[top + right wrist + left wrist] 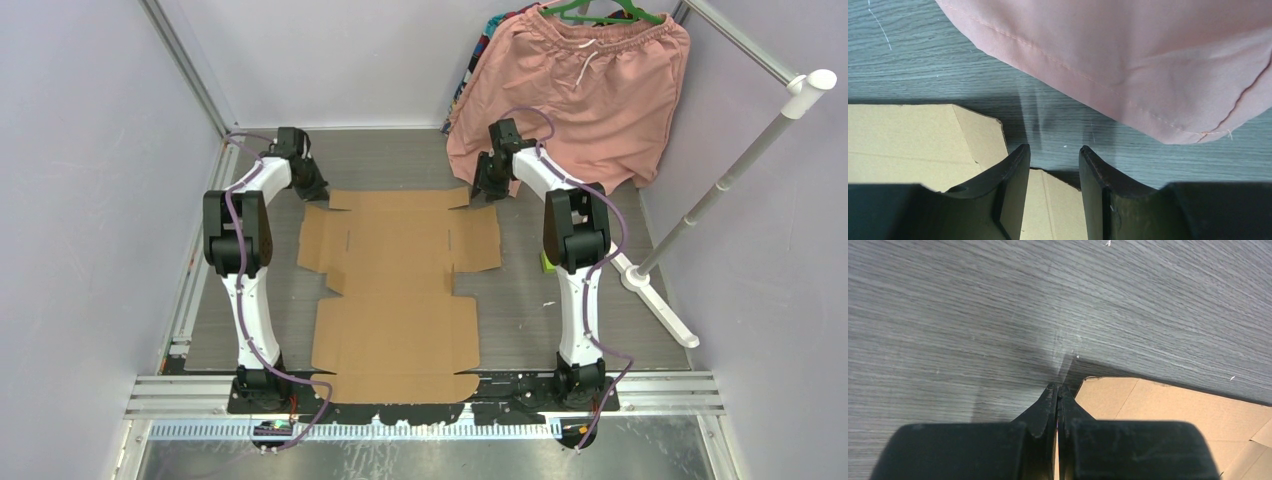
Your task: Fold the paper box
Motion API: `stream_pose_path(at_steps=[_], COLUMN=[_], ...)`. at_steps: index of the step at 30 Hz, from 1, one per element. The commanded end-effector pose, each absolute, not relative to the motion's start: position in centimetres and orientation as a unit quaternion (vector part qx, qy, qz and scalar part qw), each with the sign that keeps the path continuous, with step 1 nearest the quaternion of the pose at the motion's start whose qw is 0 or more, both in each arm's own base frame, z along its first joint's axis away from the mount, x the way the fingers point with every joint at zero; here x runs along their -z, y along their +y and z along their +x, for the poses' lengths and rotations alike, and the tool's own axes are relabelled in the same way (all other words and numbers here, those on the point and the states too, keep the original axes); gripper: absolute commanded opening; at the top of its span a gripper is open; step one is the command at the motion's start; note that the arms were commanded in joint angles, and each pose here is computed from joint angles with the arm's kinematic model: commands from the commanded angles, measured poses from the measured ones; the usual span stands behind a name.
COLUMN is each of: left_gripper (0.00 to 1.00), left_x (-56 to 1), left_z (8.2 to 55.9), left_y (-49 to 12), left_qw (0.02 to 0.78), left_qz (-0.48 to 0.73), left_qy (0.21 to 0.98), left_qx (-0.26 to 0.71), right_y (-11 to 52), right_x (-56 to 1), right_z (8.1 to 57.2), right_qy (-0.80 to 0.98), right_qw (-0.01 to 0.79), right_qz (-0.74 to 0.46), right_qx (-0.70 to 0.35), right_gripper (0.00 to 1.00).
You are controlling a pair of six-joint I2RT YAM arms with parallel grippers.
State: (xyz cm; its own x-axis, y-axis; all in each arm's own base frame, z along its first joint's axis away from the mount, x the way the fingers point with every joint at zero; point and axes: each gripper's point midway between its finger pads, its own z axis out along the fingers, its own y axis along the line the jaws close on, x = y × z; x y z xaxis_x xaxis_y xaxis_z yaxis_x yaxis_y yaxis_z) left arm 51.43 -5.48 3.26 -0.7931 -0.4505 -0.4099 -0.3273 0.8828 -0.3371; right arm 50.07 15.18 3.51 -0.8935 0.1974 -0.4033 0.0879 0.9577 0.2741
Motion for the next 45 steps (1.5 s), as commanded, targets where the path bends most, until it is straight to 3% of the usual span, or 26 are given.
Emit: stream_pose_path(at_steps=[1, 32, 38, 45], left_gripper=[0.01, 0.01, 0.14, 0.17], left_x=[-4.7, -9.2, -9.8, -10.3], left_z=[52.5, 52.9, 52.8, 52.7], left_y=[-6.3, -9.8, -10.8, -11.9], left_qw=[0.271, 0.3, 0.302, 0.304], left_qz=[-0.197, -0.175, -0.169, -0.161], left_qy=[0.93, 0.92, 0.92, 0.921], left_qx=[0.15, 0.18, 0.182, 0.184], right_y=[16.9, 21.1, 21.7, 22.6], right_x=[-6.8, -10.0, -9.6, -9.2], right_z=[51.9, 51.8, 51.7, 51.4], right_qy=[0.951, 0.942, 0.944, 0.945], right_qw=[0.264, 0.297, 0.292, 0.288], right_qz=[0.049, -0.002, -0.008, -0.016], right_qx=[-0.154, -0.155, -0.154, -0.154], right_gripper=[0.46, 0.48, 0.48, 0.47])
